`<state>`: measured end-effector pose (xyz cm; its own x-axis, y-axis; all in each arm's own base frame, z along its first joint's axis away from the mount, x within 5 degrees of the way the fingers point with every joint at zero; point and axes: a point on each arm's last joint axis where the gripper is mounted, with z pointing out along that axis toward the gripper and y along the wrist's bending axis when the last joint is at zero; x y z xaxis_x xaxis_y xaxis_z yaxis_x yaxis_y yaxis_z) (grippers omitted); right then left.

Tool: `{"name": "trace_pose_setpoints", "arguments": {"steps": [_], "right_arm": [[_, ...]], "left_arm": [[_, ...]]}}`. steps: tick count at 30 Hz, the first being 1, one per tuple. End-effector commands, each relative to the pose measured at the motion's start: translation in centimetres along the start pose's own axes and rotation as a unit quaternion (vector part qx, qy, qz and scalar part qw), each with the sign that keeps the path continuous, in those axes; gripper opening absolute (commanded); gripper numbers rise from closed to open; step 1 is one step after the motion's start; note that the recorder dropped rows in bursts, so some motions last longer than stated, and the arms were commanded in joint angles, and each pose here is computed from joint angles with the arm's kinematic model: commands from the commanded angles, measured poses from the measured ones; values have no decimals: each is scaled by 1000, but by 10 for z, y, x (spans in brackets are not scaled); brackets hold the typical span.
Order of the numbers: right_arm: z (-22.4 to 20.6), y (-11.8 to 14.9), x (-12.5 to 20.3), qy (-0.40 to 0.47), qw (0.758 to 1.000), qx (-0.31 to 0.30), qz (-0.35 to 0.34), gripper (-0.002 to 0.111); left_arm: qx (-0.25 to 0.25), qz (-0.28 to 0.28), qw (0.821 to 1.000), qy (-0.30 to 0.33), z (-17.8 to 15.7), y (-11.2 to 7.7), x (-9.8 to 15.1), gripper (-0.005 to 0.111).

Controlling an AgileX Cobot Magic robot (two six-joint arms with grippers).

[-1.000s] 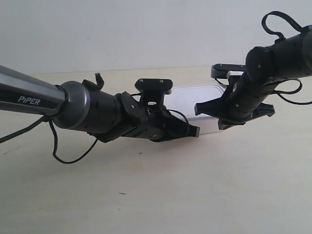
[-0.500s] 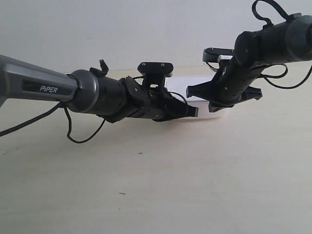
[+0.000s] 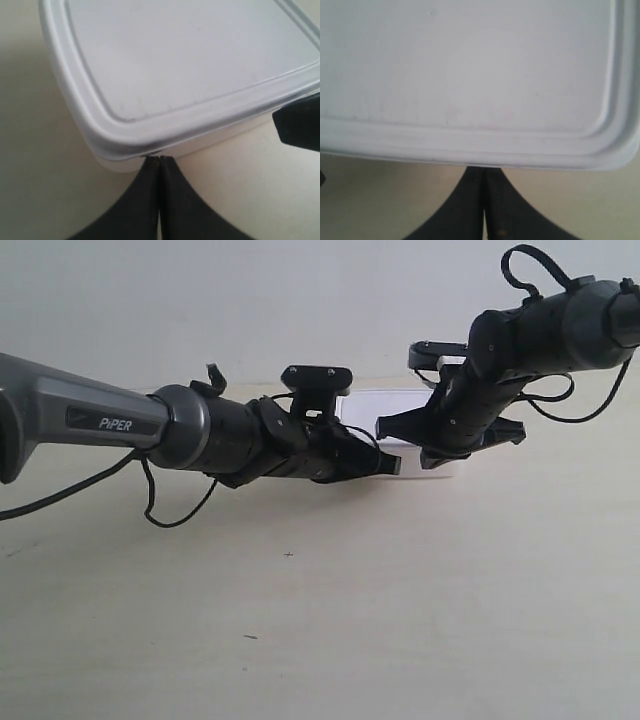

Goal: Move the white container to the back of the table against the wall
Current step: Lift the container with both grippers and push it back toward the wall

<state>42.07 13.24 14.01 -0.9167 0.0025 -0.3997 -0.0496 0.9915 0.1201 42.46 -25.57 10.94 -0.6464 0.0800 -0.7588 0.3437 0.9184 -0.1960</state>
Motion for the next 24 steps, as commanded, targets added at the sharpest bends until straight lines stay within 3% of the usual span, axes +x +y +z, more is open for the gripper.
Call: {"name": "trace_pose_setpoints", "arguments": {"steps": [1,15,24], "right_arm": [[9,0,-7,-6,1000,-1,-4,0],[15,8,-32,-37,999,-9,-4,0],[24,12,-44,-38,999,-16,4,0]], "left_arm": [[-1,2,1000,-12,4,3,-7,0],[-5,14,1000,-27,8,12,-19,0],[15,20,1000,2,1,14,-18,0]]}}
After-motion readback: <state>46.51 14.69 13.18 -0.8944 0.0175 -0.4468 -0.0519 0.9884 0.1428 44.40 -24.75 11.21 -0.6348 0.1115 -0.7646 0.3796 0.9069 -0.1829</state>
